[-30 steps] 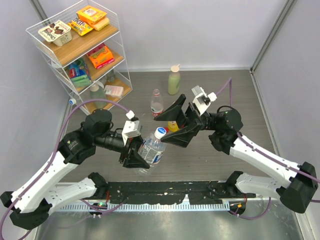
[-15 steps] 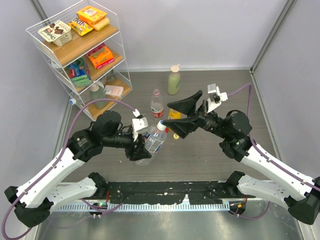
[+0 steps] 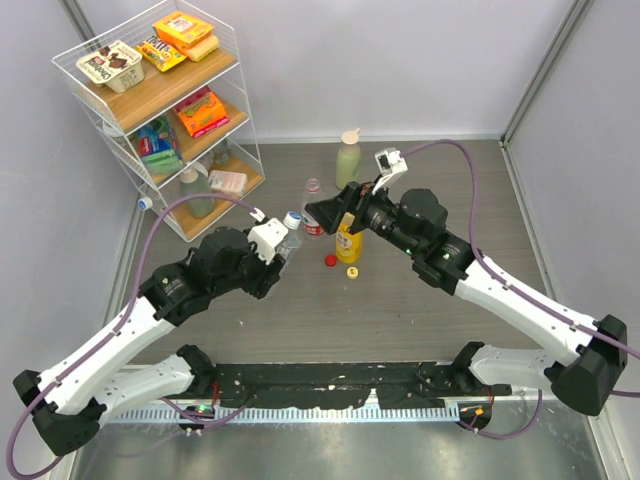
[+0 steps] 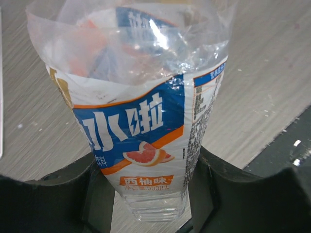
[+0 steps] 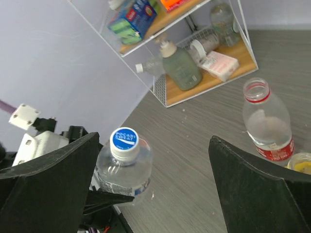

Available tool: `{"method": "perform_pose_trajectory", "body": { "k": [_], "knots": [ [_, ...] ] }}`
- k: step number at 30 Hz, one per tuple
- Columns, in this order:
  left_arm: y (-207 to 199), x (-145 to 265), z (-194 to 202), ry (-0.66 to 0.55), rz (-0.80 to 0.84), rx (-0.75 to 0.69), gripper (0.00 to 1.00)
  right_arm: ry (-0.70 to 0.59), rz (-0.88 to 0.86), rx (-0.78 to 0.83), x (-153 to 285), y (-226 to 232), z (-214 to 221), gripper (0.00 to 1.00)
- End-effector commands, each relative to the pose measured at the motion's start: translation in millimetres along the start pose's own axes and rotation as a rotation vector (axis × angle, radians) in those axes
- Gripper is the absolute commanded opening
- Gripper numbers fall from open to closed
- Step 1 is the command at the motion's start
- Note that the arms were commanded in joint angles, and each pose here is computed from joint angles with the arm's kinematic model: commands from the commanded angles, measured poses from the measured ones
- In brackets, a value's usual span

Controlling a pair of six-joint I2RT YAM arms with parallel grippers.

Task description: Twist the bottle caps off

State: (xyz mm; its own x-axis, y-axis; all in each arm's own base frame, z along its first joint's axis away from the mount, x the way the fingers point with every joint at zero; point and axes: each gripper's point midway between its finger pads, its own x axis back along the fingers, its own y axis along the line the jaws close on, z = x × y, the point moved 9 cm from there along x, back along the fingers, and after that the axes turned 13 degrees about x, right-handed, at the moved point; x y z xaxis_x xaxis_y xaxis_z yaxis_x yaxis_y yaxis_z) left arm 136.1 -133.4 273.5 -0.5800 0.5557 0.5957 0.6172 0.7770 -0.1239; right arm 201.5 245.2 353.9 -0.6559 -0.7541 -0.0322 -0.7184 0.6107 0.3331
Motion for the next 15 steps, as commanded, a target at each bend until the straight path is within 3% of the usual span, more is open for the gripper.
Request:
{"method": "perform_pose_trajectory", "body": {
  "k": [1, 8, 15],
  "knots": [
    [13.0, -4.0, -9.4, -0.088, -0.182, 0.046, 0.00, 0.007, 0.085, -0.042, -14.1, -4.2, -8.3, 0.97],
    [13.3, -10.2, -8.8, -0.062, -0.192, 0.041, 0.00, 0.035, -0.061, -0.085, -37.2, 7.2, -2.2, 0.81],
    [11.8, -13.1, -7.9, -0.052, -0.172, 0.041, 0.00, 0.044, -0.126, -0.118, -46.0, 12.8, -1.0, 0.74]
  ]
}}
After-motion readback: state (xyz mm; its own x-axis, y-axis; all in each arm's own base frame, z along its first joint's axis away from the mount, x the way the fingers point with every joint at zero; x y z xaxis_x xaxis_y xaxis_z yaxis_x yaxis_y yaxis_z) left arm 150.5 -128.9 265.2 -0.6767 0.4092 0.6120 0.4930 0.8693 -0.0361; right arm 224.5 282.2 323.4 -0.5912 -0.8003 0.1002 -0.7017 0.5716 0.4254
